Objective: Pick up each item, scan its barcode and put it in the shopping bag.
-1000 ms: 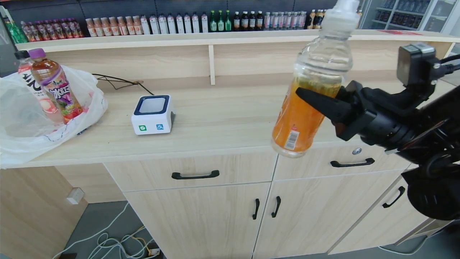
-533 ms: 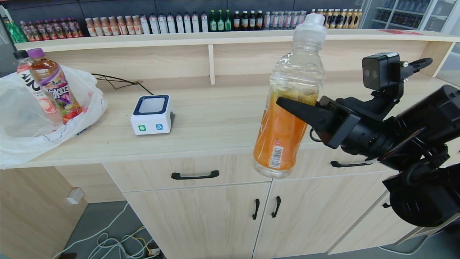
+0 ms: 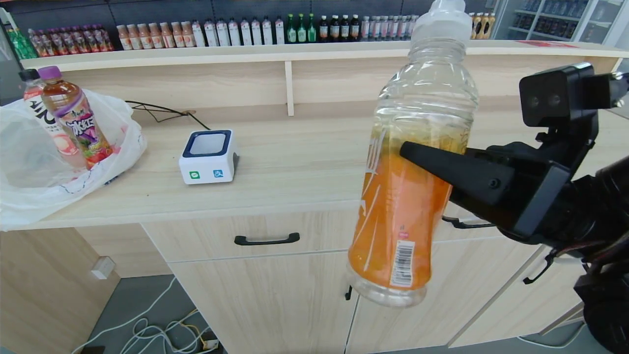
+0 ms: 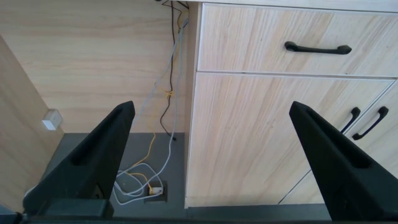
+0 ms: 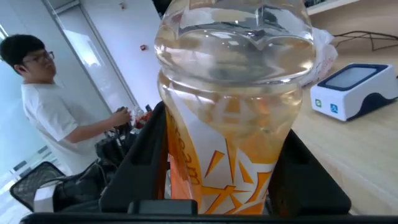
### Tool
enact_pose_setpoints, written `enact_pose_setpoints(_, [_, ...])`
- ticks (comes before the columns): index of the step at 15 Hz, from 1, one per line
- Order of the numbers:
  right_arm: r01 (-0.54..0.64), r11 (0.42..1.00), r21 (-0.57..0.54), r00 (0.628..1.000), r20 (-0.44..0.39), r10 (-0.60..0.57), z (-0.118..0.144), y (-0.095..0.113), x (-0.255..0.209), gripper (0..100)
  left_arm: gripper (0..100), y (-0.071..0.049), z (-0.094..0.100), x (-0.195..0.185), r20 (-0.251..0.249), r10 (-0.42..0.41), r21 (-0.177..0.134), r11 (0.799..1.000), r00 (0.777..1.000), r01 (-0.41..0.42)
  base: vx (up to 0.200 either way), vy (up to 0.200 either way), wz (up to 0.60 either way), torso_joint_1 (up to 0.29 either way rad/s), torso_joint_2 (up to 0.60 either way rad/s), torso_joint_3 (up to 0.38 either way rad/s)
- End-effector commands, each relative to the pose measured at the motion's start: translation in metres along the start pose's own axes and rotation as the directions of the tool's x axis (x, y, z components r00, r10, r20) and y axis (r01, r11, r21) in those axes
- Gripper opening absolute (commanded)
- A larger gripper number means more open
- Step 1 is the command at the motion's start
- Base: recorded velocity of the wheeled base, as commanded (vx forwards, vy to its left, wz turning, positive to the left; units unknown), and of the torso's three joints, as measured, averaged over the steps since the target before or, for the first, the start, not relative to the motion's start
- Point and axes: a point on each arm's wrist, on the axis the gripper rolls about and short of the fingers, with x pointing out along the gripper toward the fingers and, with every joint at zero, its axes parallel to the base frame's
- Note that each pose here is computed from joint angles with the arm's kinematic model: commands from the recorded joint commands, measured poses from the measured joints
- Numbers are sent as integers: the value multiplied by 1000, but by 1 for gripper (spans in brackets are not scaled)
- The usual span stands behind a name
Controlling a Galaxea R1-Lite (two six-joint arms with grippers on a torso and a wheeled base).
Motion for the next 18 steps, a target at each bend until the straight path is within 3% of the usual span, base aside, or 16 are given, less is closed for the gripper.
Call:
enact_pose_setpoints(1, [-24, 1000, 3, 1000, 4, 24, 2, 17, -5, 0, 100, 0, 0, 0, 0, 0, 0, 1000, 1000, 0, 0, 0, 0, 0, 0, 0])
enact_pose_setpoints(10, [-4, 998, 69, 1000, 23, 2, 9, -3, 3, 0, 100, 0, 0, 0, 0, 2, 0, 1000, 1000, -2, 0, 0, 0, 0, 0, 0])
enact_pose_setpoints(18, [-2, 997, 79, 1000, 26, 0, 9, -3, 3, 0, 100, 0, 0, 0, 0, 0, 0, 1000, 1000, 0, 0, 0, 0, 0, 0, 0])
